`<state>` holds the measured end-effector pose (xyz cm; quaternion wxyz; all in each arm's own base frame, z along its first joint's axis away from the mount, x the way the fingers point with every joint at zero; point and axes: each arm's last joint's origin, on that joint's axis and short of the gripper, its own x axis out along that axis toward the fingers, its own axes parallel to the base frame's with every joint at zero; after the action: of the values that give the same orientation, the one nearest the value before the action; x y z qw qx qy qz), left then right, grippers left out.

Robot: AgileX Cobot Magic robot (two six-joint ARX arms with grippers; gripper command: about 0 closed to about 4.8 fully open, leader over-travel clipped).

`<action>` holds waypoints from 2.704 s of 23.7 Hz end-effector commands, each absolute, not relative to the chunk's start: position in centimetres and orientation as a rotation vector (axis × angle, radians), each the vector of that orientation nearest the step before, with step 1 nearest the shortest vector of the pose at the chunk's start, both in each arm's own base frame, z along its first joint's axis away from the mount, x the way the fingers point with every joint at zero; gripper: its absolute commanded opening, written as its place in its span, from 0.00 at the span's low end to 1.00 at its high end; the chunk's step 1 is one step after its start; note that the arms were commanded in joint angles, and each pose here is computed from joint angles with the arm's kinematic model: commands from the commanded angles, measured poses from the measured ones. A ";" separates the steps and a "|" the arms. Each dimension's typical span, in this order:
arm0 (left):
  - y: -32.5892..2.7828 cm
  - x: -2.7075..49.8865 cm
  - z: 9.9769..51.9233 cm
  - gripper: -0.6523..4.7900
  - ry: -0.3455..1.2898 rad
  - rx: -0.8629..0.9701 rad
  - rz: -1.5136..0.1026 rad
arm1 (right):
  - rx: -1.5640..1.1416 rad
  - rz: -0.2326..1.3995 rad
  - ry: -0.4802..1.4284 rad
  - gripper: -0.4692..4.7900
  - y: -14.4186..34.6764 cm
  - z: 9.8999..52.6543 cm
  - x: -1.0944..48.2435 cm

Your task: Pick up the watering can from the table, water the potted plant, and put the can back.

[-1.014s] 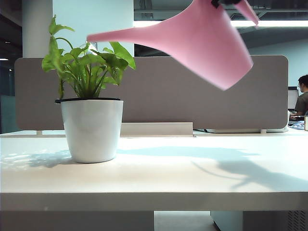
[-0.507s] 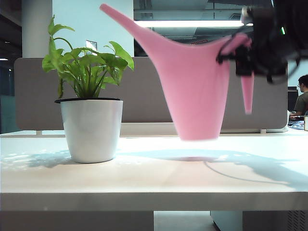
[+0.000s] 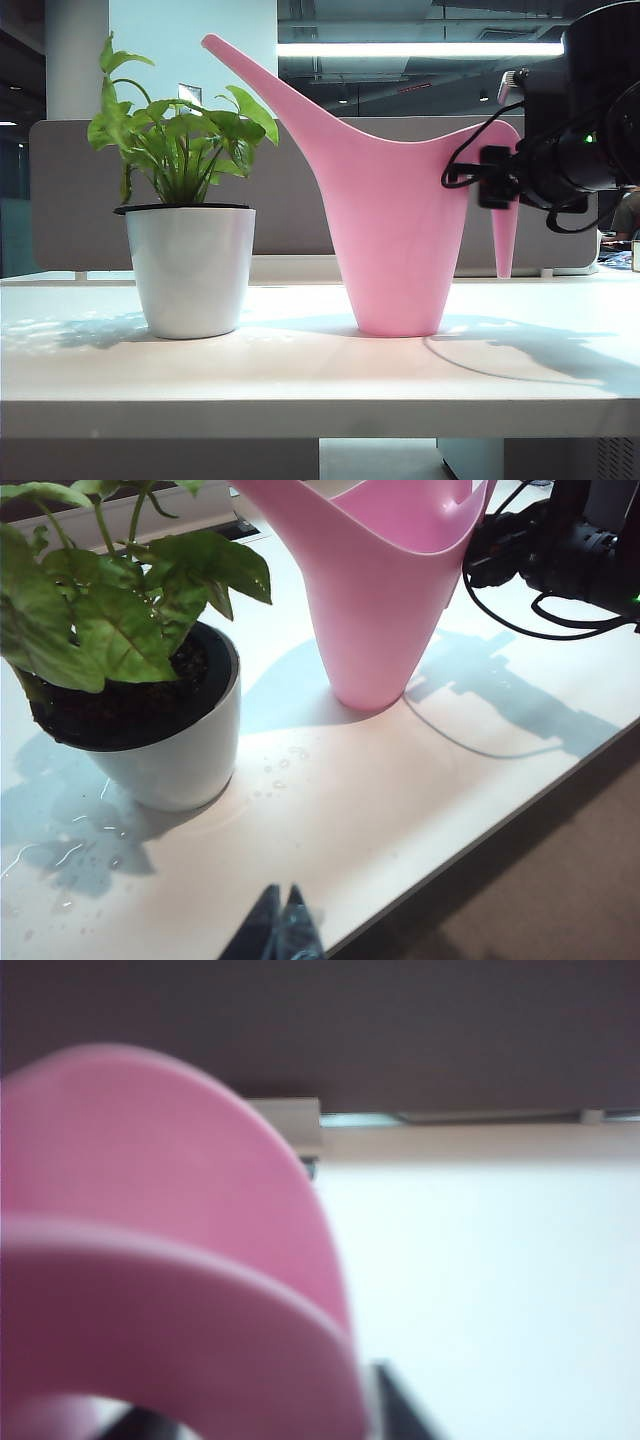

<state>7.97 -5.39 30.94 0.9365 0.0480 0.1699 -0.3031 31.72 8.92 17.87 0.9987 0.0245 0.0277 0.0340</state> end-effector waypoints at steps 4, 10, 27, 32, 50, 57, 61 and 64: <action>-5.4 8.0 31.1 0.13 0.335 0.092 -0.621 | 0.039 0.069 0.106 0.87 8.7 19.7 30.8; -5.4 8.0 31.1 0.13 0.335 0.092 -0.621 | 0.025 0.066 0.160 0.87 7.4 21.7 26.7; -5.4 8.0 31.1 0.13 0.335 0.092 -0.621 | 0.088 0.112 0.045 0.08 2.4 20.8 9.7; -5.4 7.9 31.1 0.13 0.339 0.093 -0.622 | 0.098 0.121 0.048 0.08 2.0 19.6 8.4; -5.4 7.9 31.1 0.13 0.340 0.093 -0.621 | 0.041 0.191 0.186 0.08 2.2 14.6 9.4; -5.4 7.9 31.1 0.13 0.340 0.093 -0.621 | 0.060 0.038 0.183 0.08 0.7 14.6 9.6; -5.4 7.9 31.1 0.13 0.340 0.093 -0.621 | 0.060 0.015 0.181 0.08 0.5 14.6 9.6; -5.4 7.9 31.1 0.13 0.340 0.093 -0.621 | 0.061 0.019 0.182 0.08 0.6 14.6 9.6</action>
<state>7.91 -5.35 30.90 0.9360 0.0486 0.1722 -0.3030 9.55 0.54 14.75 0.9950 0.0313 0.0944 0.0081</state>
